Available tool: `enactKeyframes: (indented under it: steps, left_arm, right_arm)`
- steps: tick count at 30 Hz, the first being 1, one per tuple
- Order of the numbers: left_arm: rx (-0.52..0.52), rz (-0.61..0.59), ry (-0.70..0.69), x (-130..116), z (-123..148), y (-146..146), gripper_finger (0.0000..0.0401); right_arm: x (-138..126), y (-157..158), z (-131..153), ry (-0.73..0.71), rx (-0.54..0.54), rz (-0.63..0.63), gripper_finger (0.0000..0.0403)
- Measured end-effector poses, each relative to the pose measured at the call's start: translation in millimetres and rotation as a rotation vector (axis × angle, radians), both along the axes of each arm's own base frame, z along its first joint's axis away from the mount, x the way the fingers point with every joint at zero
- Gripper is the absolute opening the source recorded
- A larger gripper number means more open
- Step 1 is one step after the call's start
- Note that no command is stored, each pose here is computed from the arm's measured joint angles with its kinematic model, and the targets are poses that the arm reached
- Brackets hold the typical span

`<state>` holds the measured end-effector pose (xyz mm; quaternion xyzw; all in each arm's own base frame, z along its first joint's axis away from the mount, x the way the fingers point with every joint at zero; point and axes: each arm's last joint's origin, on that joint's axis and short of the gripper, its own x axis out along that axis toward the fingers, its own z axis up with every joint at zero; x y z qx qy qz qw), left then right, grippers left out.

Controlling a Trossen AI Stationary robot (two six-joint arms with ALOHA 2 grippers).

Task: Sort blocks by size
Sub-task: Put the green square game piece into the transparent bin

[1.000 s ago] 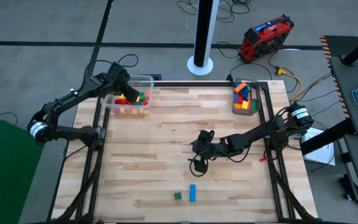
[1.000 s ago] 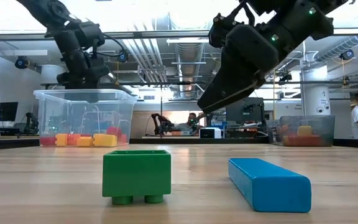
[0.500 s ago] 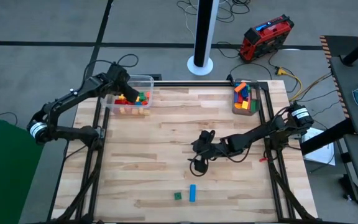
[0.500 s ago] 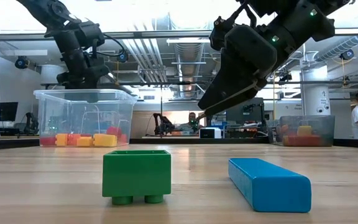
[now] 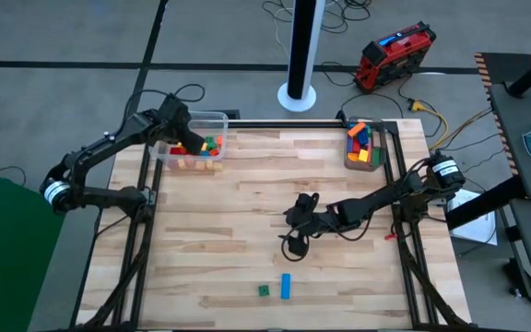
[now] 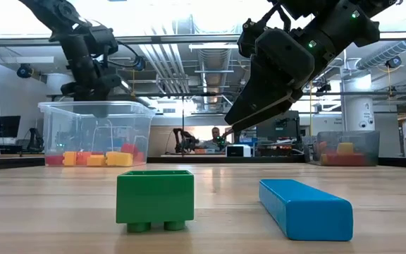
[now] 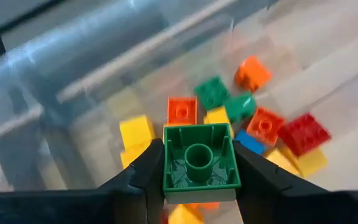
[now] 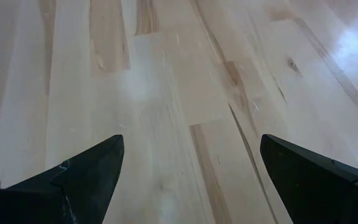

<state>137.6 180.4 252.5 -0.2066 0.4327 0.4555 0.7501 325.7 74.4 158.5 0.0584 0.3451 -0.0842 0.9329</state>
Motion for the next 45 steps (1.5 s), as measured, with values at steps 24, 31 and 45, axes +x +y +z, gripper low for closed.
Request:
enactKeyframes:
  steps: [24,31,45]
  left_arm:
    - [-0.009,0.076,0.122,-1.1,6.3,-13.9,0.0232]
    - [0.073,-0.12,-0.003,34.2,19.1,-61.9,0.0235]
    - [0.372,-0.569,-0.262,70.6,33.3,-240.0,0.0236]
  right_arm:
    - [0.0,0.0,0.1,-0.001,0.001,-0.002,0.0368]
    - [0.7,0.1,0.8,-0.007,0.001,-0.001,0.0368]
    - [11.5,1.3,16.3,-0.065,0.015,-0.007,0.0368]
